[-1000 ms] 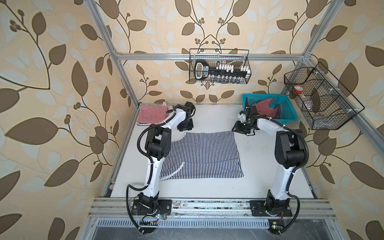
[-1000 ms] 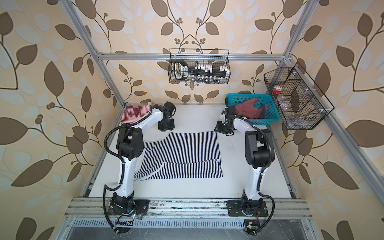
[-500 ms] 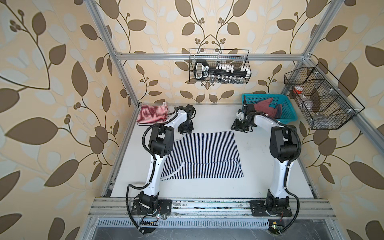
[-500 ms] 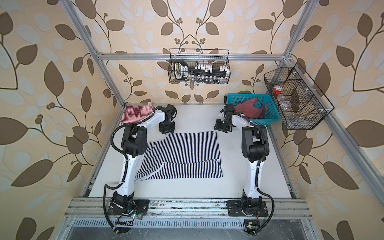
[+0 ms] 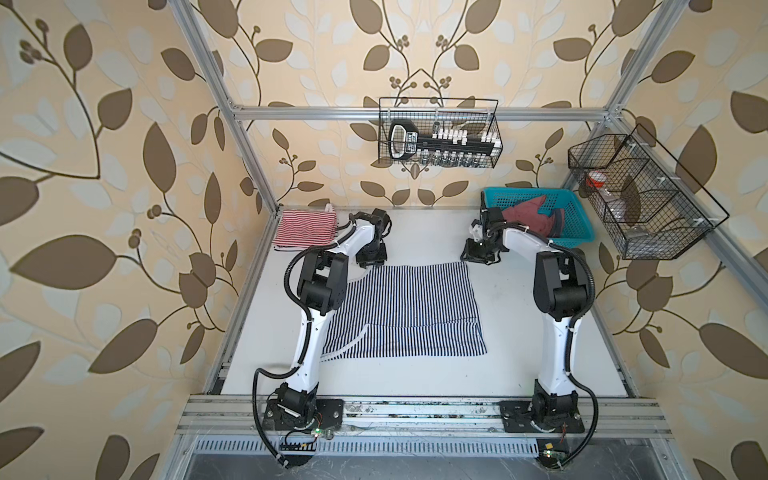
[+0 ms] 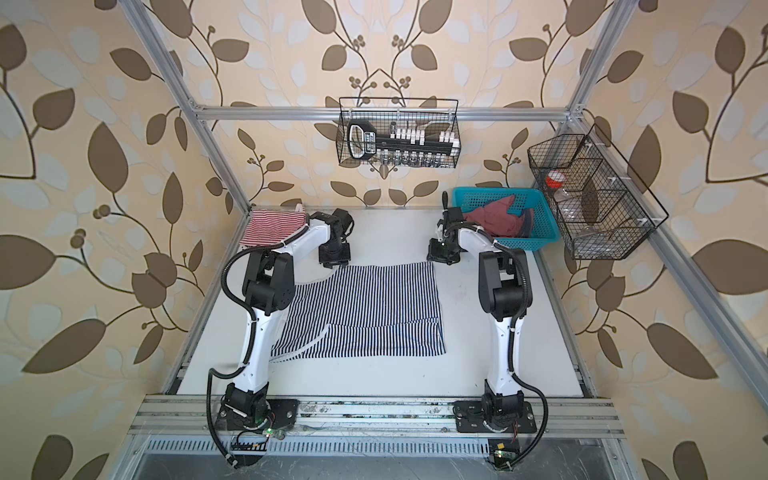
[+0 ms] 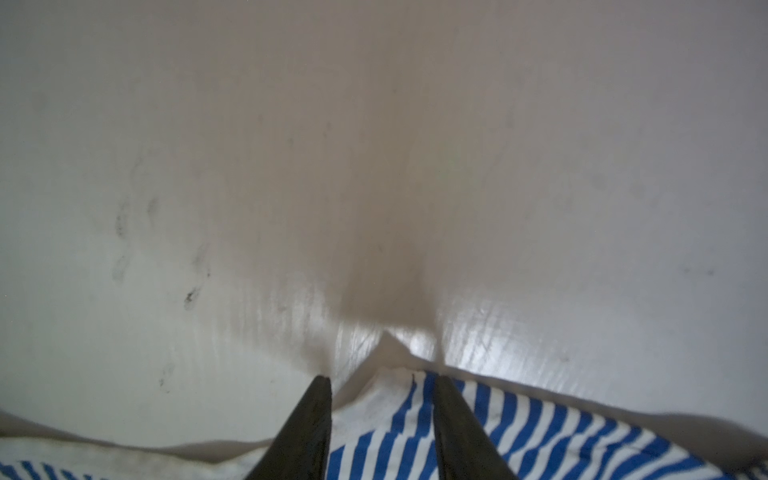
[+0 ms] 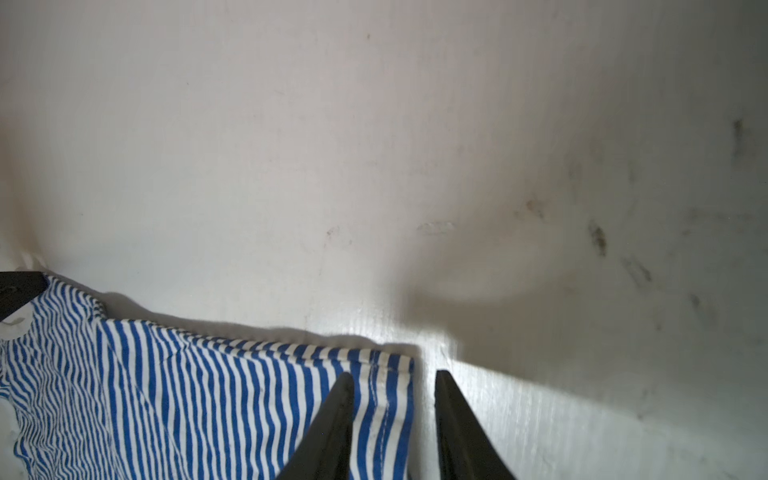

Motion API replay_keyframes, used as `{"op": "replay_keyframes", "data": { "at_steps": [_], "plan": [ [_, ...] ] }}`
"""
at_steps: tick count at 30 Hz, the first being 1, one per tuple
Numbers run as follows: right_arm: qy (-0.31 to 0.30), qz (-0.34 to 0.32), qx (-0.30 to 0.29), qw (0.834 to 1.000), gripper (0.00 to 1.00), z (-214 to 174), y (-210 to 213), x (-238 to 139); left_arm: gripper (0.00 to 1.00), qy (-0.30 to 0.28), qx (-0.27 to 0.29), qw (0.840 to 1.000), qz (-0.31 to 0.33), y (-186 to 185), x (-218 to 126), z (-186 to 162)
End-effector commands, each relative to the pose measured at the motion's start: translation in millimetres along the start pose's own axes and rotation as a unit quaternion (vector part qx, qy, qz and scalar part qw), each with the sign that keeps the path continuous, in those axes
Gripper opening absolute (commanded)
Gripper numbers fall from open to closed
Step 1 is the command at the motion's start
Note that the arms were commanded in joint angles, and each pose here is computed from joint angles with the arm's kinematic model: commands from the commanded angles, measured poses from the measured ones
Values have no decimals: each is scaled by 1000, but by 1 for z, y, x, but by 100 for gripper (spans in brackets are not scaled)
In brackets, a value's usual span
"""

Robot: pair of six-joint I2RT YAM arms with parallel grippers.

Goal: Fold and stack the tank tops

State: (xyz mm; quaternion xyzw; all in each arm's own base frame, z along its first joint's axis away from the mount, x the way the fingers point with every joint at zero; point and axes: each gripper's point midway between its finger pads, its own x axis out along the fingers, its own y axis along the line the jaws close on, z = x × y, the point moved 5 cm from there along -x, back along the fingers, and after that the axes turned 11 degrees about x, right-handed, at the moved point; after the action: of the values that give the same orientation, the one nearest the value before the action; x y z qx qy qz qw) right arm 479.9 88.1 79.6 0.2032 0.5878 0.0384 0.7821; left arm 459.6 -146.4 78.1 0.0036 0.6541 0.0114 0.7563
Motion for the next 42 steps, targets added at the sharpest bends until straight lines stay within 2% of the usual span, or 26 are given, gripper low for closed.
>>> {"op": "replay_keyframes", "data": {
  "at_steps": [1,12,28,36,42],
  "plan": [
    [13,-28,-13,999,31,-2,-2,10,42,-11,2,1000,-9,2,-14,8],
    [27,-34,-15,999,22,-7,-1,17,38,-23,5,1000,-18,-1,-20,15],
    [28,-27,-14,999,3,-8,1,13,32,1,11,1000,-9,3,-4,9],
    [27,-25,-17,999,0,-9,2,9,20,0,4,1000,-13,7,2,11],
    [15,-15,-22,1000,0,-9,5,1,6,-8,1,1000,-16,7,-3,14]
  ]
}}
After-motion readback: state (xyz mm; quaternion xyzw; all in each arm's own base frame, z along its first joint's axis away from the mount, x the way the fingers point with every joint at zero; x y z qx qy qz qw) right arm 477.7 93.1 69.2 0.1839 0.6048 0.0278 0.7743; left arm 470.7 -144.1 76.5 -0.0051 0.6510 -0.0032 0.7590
